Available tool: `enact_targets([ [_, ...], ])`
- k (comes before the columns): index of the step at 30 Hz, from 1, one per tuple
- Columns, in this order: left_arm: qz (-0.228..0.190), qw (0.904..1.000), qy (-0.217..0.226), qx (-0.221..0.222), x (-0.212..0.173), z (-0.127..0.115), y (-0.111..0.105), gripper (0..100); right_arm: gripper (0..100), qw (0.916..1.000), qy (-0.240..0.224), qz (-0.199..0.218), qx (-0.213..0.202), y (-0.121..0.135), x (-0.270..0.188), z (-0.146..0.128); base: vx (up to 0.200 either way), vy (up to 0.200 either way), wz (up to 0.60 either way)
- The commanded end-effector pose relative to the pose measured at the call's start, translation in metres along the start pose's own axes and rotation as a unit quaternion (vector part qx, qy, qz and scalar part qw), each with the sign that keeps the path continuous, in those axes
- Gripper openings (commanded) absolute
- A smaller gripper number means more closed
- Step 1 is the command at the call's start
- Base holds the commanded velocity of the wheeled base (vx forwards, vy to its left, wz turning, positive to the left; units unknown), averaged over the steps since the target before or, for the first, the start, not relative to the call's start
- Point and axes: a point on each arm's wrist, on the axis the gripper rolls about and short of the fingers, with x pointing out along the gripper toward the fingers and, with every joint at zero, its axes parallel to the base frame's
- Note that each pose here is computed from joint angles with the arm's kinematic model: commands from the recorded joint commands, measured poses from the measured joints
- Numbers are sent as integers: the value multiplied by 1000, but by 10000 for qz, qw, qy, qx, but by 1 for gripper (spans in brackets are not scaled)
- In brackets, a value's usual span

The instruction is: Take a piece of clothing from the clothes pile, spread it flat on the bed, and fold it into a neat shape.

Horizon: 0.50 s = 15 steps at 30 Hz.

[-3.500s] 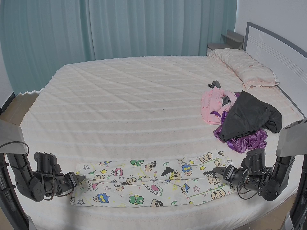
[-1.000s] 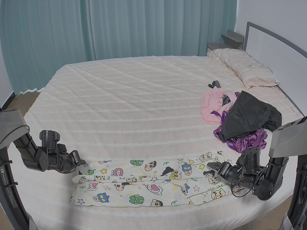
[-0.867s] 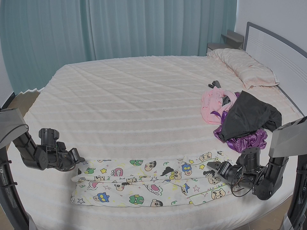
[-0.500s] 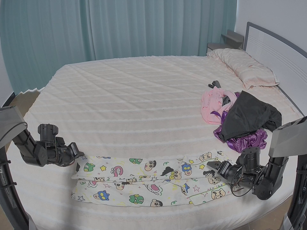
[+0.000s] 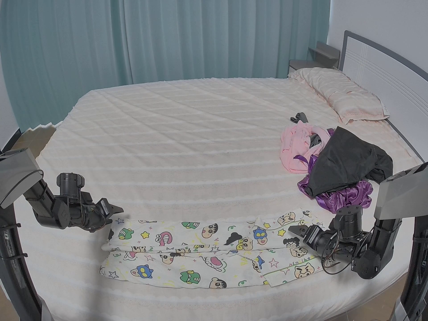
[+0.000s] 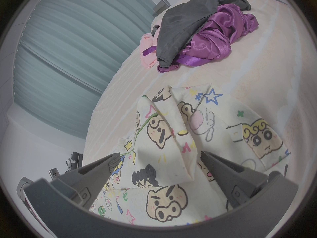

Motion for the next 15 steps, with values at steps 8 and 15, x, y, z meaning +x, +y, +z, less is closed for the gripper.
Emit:
enact_targets([
  [8, -139, 9995, -147, -238, -15, 10, -3, 100, 100, 10000, 22, -20, -1, -1, 0, -1, 0, 0, 0],
  [15, -593, 9976, 300, 196, -24, 1, -5, 100, 100, 10000, 31, -32, -1, -2, 0, -1, 0, 0, 0],
])
